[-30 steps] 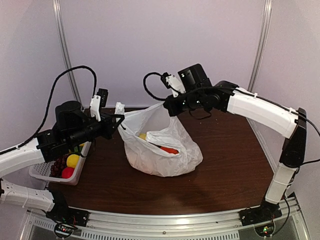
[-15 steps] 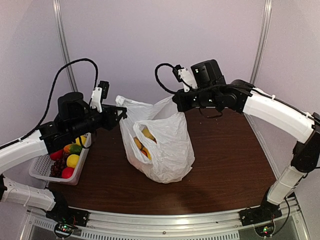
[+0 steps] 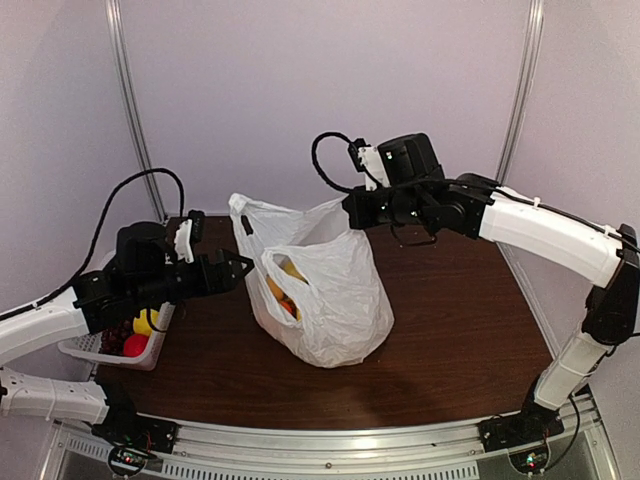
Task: Untie the knot of the plastic bag and take out the fruit
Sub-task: Open the bag opening for the takeout bag.
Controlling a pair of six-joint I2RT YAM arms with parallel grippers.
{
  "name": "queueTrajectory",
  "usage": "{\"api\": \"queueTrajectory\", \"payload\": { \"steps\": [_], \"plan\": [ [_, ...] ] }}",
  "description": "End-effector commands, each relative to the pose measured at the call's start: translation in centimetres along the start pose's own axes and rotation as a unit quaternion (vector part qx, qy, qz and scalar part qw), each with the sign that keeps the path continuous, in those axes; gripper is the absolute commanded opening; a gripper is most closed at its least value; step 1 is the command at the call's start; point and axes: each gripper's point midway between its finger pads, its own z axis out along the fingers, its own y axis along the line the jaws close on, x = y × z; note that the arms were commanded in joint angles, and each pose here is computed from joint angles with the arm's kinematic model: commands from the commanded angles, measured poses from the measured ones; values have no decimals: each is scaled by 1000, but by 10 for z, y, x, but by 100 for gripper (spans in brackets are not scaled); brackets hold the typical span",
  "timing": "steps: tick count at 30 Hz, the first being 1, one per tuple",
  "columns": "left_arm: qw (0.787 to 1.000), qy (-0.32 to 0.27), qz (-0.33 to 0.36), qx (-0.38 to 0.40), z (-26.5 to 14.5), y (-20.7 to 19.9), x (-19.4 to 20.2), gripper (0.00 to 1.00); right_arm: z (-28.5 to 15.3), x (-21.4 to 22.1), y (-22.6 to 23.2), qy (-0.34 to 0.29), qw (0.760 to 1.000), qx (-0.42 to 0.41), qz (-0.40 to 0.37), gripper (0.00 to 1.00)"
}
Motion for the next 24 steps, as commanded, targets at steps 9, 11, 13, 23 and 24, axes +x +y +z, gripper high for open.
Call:
{"api": "queueTrajectory", "payload": {
  "steps": [9, 11, 13, 23, 24],
  "plan": [
    [987, 48, -151, 24, 15, 9, 56, 97, -10, -14, -4, -34, 999, 3, 32, 0],
    [987, 49, -151, 36, 19, 4, 56, 96, -10, -14, -4, -35, 999, 3, 32, 0],
    [986, 53, -149, 42, 22, 0, 57, 94, -10, -14, -4, -35, 999, 3, 32, 0],
    [987, 71, -137, 50, 41, -10, 66, 80, -11, -14, -4, -38, 999, 3, 37, 0],
    [987, 74, -136, 50, 43, -10, 67, 75, -11, -14, -5, -38, 999, 4, 36, 0]
  ]
}}
